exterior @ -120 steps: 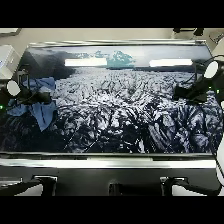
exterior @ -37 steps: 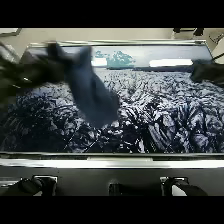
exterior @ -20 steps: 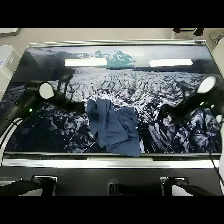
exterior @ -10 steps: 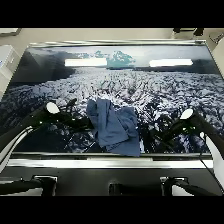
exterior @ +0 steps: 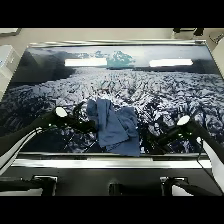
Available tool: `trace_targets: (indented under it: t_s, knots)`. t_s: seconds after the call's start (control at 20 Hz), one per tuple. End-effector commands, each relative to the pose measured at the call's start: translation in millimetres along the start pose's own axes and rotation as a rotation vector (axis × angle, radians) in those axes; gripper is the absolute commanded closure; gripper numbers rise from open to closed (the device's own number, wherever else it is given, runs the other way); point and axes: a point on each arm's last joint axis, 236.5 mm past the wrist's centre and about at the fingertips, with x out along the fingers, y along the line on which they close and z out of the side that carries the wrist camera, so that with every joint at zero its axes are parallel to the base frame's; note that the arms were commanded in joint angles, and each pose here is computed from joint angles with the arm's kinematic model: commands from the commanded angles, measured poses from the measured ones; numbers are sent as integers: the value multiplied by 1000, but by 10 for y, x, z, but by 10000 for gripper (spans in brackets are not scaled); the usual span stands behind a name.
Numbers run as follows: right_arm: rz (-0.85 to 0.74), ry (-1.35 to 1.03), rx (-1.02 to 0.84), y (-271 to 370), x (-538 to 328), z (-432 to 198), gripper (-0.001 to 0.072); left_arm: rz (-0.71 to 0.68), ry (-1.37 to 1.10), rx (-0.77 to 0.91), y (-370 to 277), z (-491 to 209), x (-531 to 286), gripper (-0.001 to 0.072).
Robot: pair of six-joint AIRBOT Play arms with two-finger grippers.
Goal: Fold the clothes and pants, and hang the long-sleeved shirts on hangers.
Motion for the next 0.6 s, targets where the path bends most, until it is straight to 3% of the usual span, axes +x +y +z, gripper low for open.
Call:
trace_targets:
  t_s: [0.0, 0.15, 0.2, 0.3, 0.4, 0.55]
  knots:
    - [-29, -6, -58, 73, 288, -38, 22, -12, -33, 35, -85, 40, -76, 688]
    - [-75, -95, -61, 216, 492, 116, 57, -16, -56, 58, -150, 54, -167, 688]
    - [-66, -117, -52, 279, 527, 151, 180, -18, -60, 62, -165, 55, -184, 688]
    - [-8, -114, -46, 461, 542, 134, 671, -23, -70, 70, -198, 62, -225, 688]
    - [10, -144, -128, 655, 369, 175, 680, -1, -118, 120, -210, 156, -394, 689]
    - [-12, -380, -303, 1156, -518, 503, 680, 16, -339, 229, -458, 589, -1199, 690]
